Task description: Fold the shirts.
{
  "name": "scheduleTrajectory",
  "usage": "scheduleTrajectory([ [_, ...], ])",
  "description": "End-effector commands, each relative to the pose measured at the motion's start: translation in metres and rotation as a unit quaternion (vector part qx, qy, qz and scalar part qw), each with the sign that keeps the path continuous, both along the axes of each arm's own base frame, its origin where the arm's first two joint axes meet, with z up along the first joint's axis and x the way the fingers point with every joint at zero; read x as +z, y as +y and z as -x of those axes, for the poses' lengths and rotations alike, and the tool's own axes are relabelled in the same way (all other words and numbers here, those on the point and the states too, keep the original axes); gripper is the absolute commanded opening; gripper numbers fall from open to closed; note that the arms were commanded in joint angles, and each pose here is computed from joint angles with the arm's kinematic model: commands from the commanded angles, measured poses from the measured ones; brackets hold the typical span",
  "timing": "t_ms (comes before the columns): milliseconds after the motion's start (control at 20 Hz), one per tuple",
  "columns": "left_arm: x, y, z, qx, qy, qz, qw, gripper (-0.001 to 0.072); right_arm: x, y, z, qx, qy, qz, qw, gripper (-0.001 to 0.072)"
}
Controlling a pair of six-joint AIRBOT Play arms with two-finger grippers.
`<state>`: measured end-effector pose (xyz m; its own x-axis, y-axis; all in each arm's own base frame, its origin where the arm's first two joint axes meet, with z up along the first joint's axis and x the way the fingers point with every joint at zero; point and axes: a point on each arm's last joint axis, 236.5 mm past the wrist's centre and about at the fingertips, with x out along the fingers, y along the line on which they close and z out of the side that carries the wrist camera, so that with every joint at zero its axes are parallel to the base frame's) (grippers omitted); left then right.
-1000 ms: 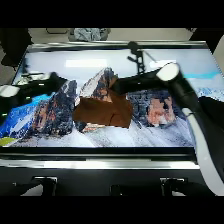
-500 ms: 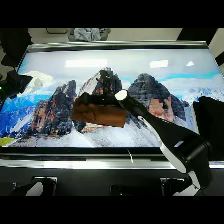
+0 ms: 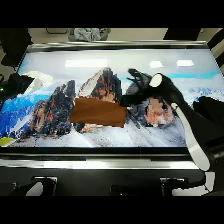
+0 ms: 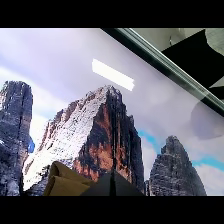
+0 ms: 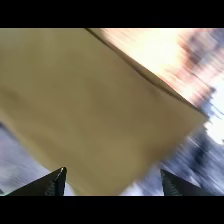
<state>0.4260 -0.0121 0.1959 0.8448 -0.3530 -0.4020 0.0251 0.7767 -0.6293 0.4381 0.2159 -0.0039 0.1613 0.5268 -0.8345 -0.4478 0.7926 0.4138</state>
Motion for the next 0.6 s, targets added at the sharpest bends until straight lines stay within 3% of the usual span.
scheduleTrajectory([
  [0, -0.006, 0.001, -0.001, -0.004, 0.003, -0.009, 1.000, 0.0027, -0.040, -0.061, 0.031, -0.056, 0.112, 0.033, 0.992, 0.0665],
  [150, -0.010, 0.001, -0.001, -0.005, 0.007, -0.007, 1.000, 0.0027, -0.068, -0.020, 0.026, -0.085, 0.136, -0.056, 0.985, 0.0646],
  [400, -0.009, 0.001, -0.001, -0.005, 0.007, -0.007, 1.000, 0.0027, -0.083, 0.018, 0.015, -0.111, 0.157, -0.126, 0.973, 0.0570],
  [500, -0.009, 0.001, -0.001, -0.004, 0.006, -0.007, 1.000, 0.0027, -0.085, 0.028, 0.023, -0.099, 0.166, -0.127, 0.973, 0.0476],
  [550, -0.009, 0.001, -0.001, -0.004, 0.006, -0.007, 1.000, 0.0027, -0.083, 0.034, 0.027, -0.093, 0.173, -0.132, 0.972, 0.0371],
])
